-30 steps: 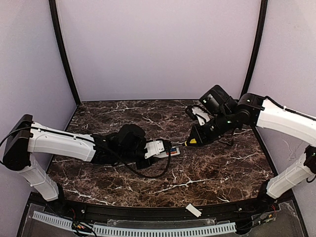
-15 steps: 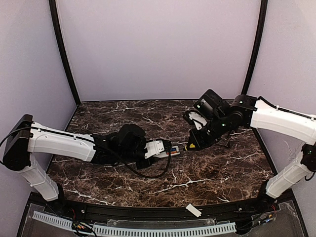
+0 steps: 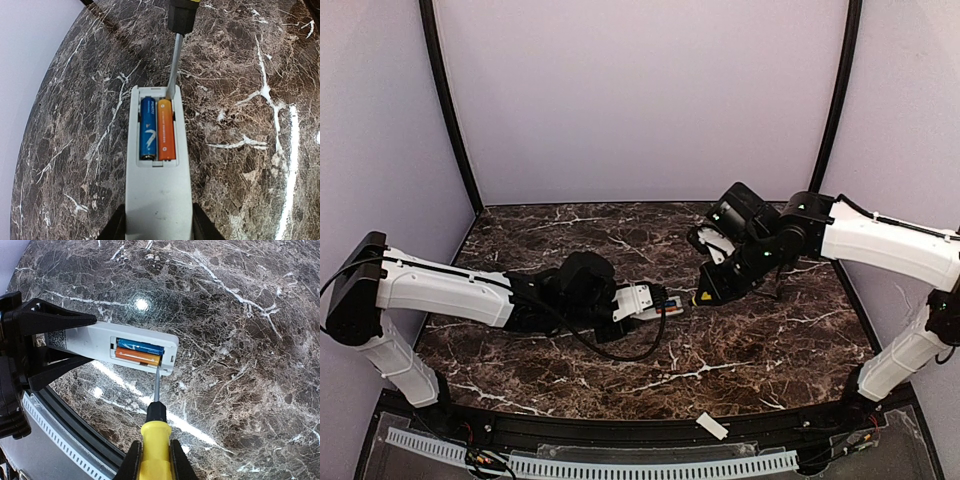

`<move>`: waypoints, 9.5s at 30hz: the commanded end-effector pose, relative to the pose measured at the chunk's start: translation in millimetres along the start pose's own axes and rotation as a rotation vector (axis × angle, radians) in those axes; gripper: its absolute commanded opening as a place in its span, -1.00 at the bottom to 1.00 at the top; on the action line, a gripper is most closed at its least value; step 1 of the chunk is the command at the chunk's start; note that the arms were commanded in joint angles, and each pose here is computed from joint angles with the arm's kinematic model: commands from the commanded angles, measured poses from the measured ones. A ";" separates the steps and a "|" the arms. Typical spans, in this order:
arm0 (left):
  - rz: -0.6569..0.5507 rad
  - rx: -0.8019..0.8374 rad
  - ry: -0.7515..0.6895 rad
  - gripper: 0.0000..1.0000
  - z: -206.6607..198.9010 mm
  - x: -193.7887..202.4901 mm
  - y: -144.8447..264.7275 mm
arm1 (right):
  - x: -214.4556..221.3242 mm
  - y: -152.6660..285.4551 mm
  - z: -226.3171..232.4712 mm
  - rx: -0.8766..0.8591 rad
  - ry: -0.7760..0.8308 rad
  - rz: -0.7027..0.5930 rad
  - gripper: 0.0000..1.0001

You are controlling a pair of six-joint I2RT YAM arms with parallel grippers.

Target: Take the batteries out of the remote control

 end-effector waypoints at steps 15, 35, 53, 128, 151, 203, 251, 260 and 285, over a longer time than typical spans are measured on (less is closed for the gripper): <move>-0.035 -0.004 -0.002 -0.99 2.2 -10.5 3.5 | -6.1 -8.0 7.3 -0.042 0.022 -0.048 -1.00; -0.041 -0.011 0.000 -0.99 3.0 -10.7 4.5 | 7.3 3.3 -5.3 0.033 -0.007 -0.011 -1.00; -0.043 -0.013 0.002 -0.99 3.3 -10.2 5.4 | 3.8 -9.1 7.0 -0.047 0.013 -0.002 -1.00; -0.093 -0.026 0.004 -0.99 3.7 -8.9 16.4 | -4.2 -20.4 5.2 -0.188 0.096 -0.065 -1.00; -0.096 -0.025 0.005 -0.99 3.3 -8.3 17.5 | -5.7 -31.1 33.0 -0.421 0.175 -0.128 -1.00; -0.100 -0.007 -0.004 -0.99 1.2 -9.3 18.0 | -16.3 11.0 40.8 -0.707 0.223 -0.335 -1.00; -0.083 -0.006 -0.006 -0.99 1.0 -9.8 14.5 | 3.8 30.8 -8.2 -0.194 0.050 -0.190 -1.00; -0.083 -0.007 -0.006 -0.99 1.1 -10.0 14.5 | 2.5 15.2 -11.4 -0.149 0.044 -0.132 -1.00; -0.084 -0.008 -0.005 -0.99 1.3 -10.1 14.7 | -1.6 0.8 -0.3 -0.123 0.087 -0.087 -1.00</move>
Point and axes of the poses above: each gripper's point midway between its finger pads, its own y axis back along the fingers, its own z axis along the line the jaws close on, x = y × z, the point moved 7 cm from there along y, back along the fingers, and after that the axes turned 7 degrees about y, right-handed, at the moved point
